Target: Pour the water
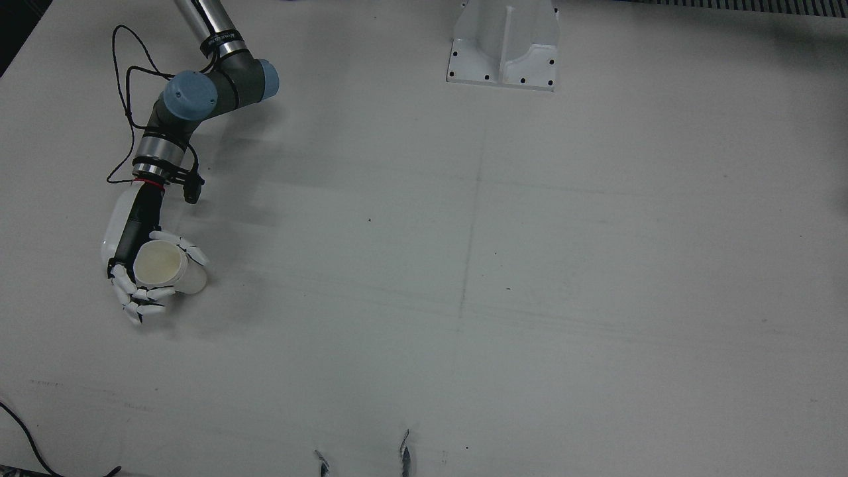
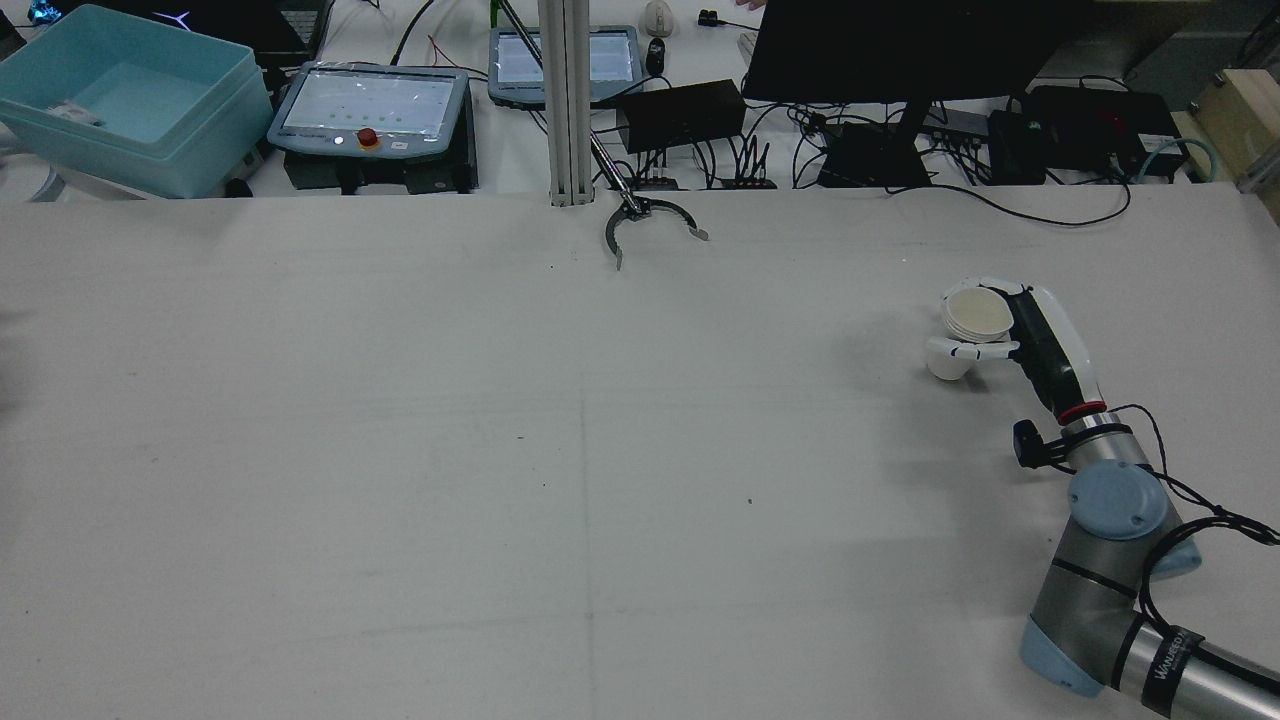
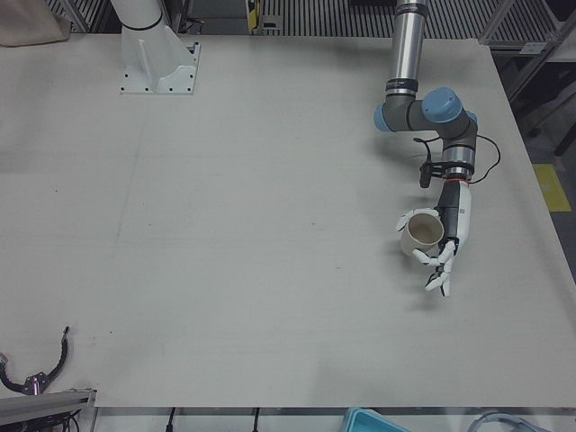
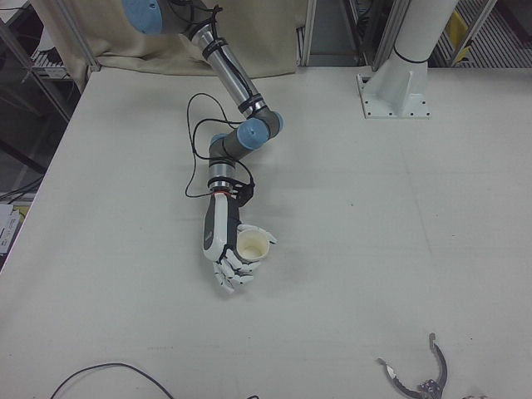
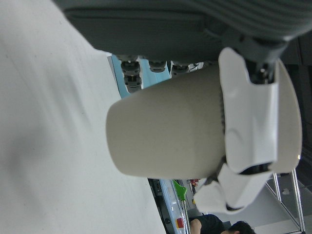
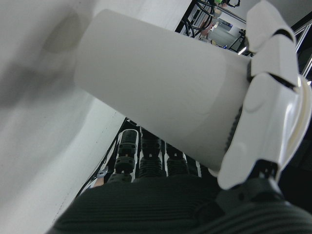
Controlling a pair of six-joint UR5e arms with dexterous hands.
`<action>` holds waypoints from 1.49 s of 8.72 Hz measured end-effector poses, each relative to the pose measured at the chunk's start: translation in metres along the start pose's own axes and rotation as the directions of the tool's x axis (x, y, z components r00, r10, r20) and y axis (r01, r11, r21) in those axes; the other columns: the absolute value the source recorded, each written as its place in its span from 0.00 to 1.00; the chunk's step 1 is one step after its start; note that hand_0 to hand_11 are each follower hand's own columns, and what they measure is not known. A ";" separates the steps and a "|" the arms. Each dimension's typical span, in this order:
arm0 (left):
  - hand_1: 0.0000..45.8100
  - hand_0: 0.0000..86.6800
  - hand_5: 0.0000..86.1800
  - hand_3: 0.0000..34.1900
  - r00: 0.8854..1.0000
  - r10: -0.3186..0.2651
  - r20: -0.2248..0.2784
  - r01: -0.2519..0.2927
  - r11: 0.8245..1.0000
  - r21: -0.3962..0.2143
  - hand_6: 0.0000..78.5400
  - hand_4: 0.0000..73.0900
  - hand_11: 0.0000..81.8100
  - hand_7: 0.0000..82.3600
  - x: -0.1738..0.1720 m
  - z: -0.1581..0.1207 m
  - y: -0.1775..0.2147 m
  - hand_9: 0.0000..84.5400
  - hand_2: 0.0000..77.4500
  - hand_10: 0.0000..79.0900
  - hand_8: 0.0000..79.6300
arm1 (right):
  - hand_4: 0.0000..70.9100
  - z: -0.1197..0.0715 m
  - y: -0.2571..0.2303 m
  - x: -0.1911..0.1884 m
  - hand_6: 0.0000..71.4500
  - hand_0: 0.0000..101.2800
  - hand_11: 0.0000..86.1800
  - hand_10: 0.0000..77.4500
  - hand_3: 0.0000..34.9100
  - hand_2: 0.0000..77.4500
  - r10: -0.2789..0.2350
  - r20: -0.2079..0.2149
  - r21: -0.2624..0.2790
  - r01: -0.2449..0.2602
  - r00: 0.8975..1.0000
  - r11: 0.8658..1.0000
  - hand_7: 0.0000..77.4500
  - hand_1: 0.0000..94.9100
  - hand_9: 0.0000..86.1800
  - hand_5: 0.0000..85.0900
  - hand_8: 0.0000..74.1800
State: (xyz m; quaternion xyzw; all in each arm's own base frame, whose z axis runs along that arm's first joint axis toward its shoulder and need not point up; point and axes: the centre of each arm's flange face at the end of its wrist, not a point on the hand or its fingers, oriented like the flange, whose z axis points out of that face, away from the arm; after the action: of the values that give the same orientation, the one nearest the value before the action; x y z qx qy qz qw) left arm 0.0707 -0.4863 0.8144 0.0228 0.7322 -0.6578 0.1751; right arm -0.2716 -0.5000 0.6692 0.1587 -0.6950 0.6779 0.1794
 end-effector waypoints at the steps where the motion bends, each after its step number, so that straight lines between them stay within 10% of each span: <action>1: 0.46 0.69 0.63 0.00 1.000 -0.001 -0.001 0.001 1.000 -0.007 0.06 0.43 0.19 0.32 0.000 0.003 0.005 0.05 0.42 0.10 0.01 | 0.38 0.004 -0.003 -0.008 0.49 0.53 0.24 0.16 0.00 0.23 0.000 0.011 0.004 0.000 1.000 1.000 0.50 0.17 0.61 0.49 0.54; 6: 0.45 0.73 0.63 0.00 1.000 -0.001 0.010 0.002 0.996 -0.092 0.07 0.43 0.19 0.33 0.003 0.044 0.083 0.05 0.44 0.10 0.01 | 0.33 0.031 -0.008 -0.053 0.62 0.47 0.27 0.19 0.00 0.42 0.019 0.023 -0.020 -0.018 1.000 1.000 0.62 0.16 0.68 0.52 0.60; 13: 0.46 0.83 0.63 0.00 0.989 0.105 0.106 -0.064 0.940 -0.336 0.08 0.44 0.19 0.33 -0.004 0.167 0.327 0.05 0.51 0.10 0.01 | 0.31 0.053 0.020 -0.128 0.57 0.48 0.25 0.17 0.00 0.43 0.044 0.095 -0.077 -0.037 0.994 0.996 0.60 0.16 0.64 0.53 0.56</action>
State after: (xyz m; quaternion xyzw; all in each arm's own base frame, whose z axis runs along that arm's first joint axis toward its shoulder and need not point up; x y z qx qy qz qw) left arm 0.1981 -0.6036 0.4905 -0.0158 0.8186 -0.5174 0.2489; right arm -0.1695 -0.5555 0.5911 0.1703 -0.7311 0.6462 0.1374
